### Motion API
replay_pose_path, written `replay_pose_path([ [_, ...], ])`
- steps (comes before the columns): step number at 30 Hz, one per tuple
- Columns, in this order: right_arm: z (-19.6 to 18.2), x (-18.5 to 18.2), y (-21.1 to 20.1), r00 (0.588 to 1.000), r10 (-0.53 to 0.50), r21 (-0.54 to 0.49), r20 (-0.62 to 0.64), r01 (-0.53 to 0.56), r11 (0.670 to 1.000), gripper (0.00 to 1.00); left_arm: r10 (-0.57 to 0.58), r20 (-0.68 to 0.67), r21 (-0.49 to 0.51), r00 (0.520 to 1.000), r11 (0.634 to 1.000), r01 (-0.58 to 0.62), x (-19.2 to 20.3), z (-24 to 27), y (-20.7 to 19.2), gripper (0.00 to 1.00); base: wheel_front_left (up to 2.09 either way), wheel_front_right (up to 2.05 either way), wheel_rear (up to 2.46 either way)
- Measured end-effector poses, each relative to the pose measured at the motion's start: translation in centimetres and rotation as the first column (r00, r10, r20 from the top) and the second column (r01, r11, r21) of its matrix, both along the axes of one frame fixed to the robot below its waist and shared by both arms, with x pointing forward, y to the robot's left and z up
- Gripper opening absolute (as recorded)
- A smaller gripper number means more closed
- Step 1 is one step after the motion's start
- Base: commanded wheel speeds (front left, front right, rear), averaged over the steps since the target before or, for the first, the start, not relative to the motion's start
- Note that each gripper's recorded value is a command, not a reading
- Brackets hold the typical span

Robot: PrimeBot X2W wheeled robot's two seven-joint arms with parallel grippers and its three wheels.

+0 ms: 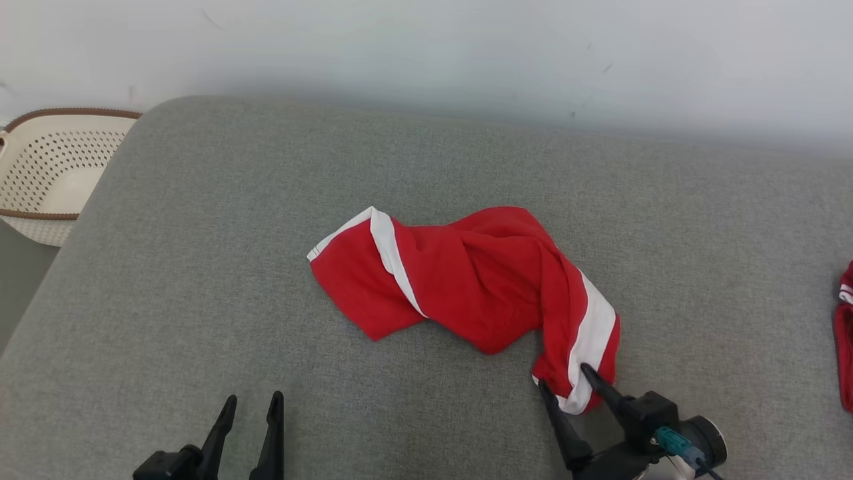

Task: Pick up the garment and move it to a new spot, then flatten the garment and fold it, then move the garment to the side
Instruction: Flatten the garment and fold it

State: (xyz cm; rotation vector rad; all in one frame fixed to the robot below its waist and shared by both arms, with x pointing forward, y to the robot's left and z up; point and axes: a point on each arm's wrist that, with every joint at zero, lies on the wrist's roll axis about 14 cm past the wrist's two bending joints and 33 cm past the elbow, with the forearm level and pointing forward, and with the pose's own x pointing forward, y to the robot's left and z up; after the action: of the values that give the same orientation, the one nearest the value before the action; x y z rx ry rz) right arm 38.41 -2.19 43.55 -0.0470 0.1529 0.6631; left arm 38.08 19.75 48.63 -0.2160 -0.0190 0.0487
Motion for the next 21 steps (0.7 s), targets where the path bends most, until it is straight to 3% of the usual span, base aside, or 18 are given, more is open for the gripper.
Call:
replay_pose_path([
  [3,-1.3,-0.1,-0.2,0.999,0.001,-0.03,-0.033,-0.002,1.0,1.0,-0.005,-0.002,-0.004,1.0,1.0,0.005,0.2,-0.1,-0.2,1.0,0.0,0.0,0.0],
  [4,-1.5,0.1,-0.3,0.999,-0.003,-0.034,-0.037,0.001,0.999,0.66,-0.007,-0.005,-0.006,1.0,1.0,0.007,0.2,-0.2,-0.3,1.0,0.0,0.0,0.0],
  [5,-1.4,0.5,-0.4,0.999,-0.011,-0.035,-0.035,0.01,0.999,0.44,-0.007,-0.006,-0.007,1.0,1.0,0.007,0.2,-0.2,-0.3,1.0,0.0,0.0,0.0],
  [6,-1.4,1.0,-0.6,0.999,-0.018,-0.038,-0.034,0.017,0.999,0.13,-0.006,-0.007,-0.005,1.0,1.0,0.006,0.2,-0.2,-0.3,1.0,0.0,0.0,0.0],
  [7,-1.4,1.4,-0.7,0.999,-0.023,-0.04,-0.032,0.022,0.999,0.0,-0.005,-0.007,-0.004,1.0,1.0,0.005,0.2,-0.2,-0.3,1.0,0.0,0.0,0.0],
  [14,2.2,5.6,-2.8,0.992,-0.106,0.009,0.064,0.106,0.994,0.0,0.013,-0.001,0.011,1.0,1.0,-0.013,0.2,0.0,0.4,1.0,0.0,0.0,0.0],
  [21,5.4,11.0,-7.8,0.964,-0.193,-0.049,0.184,0.205,0.977,0.0,-0.003,-0.026,0.008,1.0,1.0,0.003,0.2,-0.8,-0.1,1.0,0.0,0.0,0.0],
])
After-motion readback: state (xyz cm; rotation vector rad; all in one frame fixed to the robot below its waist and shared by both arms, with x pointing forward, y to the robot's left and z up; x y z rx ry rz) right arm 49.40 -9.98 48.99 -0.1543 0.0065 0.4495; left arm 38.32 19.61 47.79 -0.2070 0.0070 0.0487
